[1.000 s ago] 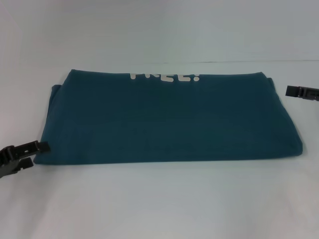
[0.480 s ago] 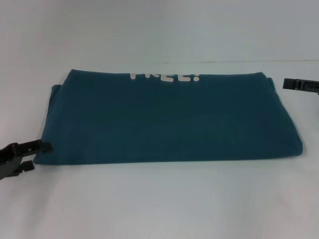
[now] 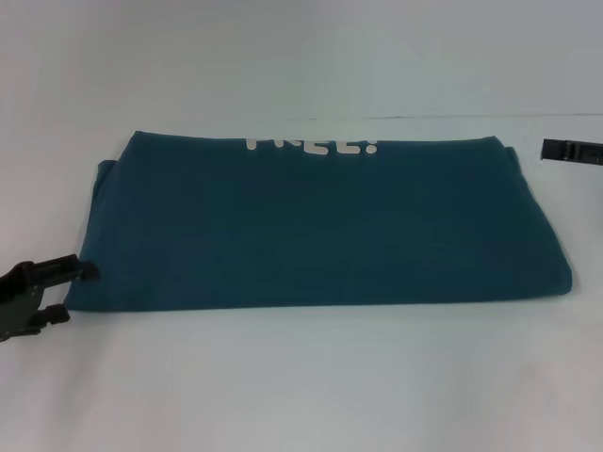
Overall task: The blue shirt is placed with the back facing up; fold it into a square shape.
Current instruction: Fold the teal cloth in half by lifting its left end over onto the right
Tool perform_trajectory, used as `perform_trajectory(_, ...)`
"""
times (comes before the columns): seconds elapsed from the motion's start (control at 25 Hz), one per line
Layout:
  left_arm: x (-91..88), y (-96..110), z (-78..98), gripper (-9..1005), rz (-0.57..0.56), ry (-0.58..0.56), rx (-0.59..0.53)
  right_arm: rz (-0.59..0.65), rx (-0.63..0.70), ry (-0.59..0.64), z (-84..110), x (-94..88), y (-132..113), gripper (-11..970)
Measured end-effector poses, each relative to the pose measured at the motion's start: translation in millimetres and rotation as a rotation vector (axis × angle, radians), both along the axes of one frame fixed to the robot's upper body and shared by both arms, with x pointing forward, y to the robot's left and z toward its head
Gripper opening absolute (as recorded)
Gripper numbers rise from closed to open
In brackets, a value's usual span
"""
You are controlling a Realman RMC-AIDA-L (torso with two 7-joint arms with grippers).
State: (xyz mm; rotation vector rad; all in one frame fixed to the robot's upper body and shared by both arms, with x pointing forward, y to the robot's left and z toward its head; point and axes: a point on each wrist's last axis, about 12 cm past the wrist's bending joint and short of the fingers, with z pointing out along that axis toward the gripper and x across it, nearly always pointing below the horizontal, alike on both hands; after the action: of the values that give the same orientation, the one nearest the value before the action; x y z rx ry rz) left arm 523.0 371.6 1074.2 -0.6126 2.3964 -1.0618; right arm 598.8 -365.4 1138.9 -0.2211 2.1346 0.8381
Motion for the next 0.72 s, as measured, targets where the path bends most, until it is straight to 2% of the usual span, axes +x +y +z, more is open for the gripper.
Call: perform_trajectory(0.72,3.3,0.9,-4.9,891,0.027,0.034,0.015,-0.016,-0.014,-0.007,2.8,0.6,-6.1,923)
